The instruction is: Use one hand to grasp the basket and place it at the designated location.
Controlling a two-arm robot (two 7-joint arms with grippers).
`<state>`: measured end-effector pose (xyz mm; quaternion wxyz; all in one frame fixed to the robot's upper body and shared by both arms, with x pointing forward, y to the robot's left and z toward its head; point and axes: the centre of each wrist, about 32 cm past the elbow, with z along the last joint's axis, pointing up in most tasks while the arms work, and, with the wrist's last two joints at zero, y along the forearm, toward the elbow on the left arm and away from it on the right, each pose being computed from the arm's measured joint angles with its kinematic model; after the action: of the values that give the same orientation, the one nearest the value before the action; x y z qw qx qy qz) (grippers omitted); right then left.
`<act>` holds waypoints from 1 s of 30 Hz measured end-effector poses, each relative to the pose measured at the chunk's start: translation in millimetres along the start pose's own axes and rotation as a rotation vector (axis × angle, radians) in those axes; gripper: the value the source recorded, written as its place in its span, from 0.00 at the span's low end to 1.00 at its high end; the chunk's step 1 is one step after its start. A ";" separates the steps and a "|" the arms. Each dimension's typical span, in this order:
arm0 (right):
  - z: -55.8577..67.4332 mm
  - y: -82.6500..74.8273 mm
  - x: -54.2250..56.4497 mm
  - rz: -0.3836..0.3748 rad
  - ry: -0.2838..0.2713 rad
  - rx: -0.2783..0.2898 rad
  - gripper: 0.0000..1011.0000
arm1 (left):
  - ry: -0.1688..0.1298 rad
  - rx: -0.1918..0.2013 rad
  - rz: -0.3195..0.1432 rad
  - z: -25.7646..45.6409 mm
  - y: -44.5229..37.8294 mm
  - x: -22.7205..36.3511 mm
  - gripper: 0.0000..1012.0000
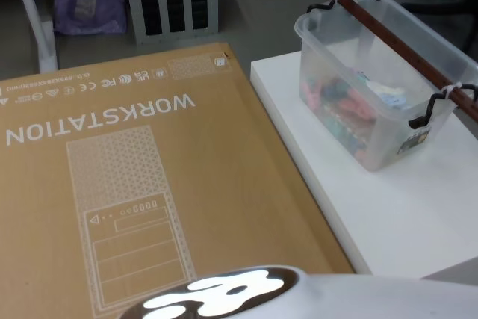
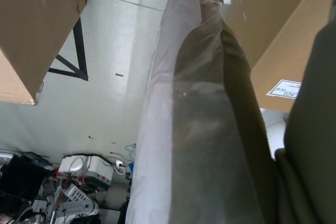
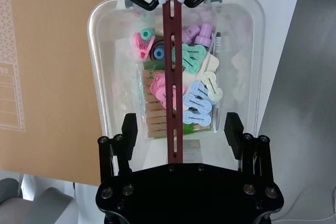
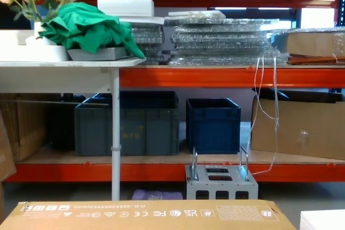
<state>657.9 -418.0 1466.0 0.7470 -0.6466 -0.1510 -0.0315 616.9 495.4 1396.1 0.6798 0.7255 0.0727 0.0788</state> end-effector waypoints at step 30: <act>0.0 1.2 0.4 0.003 0.000 0.001 0.99 | 0.000 0.000 0.000 0.0 0.0 0.0 0.00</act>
<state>658.5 -417.7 1464.9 0.7474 -0.6466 -0.1499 -0.0303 616.9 495.3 1396.1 0.6798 0.7255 0.0727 0.0788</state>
